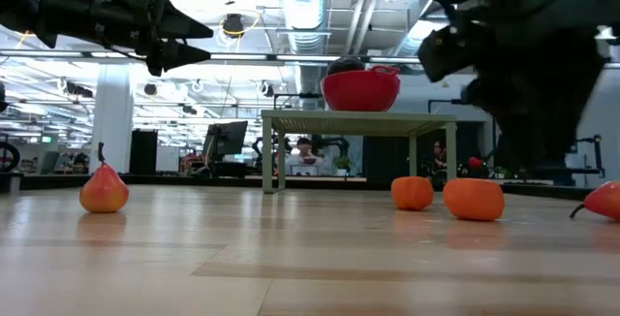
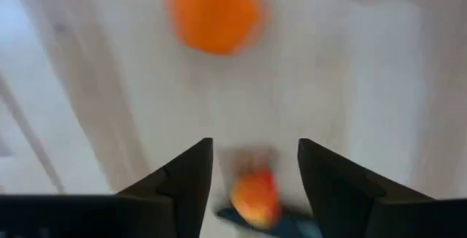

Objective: Pick & Place Fruit
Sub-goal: Put the right orange pear into the red strainer bowl on the shelf

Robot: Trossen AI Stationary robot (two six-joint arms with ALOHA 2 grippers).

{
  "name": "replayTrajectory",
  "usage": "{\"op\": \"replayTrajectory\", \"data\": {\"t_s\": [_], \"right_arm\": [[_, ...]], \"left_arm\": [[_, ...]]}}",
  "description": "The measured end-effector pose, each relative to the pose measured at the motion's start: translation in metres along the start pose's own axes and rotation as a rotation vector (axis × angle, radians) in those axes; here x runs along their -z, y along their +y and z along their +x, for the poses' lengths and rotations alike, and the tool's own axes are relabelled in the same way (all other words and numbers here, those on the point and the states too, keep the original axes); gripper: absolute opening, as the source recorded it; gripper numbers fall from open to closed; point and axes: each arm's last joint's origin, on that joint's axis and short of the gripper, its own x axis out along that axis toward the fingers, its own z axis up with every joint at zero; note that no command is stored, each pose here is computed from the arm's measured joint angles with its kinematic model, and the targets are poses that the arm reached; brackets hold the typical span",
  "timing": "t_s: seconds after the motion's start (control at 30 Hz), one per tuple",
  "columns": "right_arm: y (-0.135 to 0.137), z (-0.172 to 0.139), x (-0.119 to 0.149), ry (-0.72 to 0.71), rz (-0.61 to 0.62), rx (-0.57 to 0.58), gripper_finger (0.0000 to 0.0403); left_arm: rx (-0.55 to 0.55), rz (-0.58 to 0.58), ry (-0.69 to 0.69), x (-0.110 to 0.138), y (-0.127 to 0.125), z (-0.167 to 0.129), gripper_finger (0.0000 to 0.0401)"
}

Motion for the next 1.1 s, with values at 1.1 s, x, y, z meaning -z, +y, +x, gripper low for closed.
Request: {"op": "replayTrajectory", "data": {"t_s": [1.1], "right_arm": [[-0.043, 0.058, -0.014, 0.352, 0.186, -0.157, 0.0100]], "left_arm": [[-0.002, 0.000, 0.005, 0.000, 0.000, 0.000, 0.0301]]}}
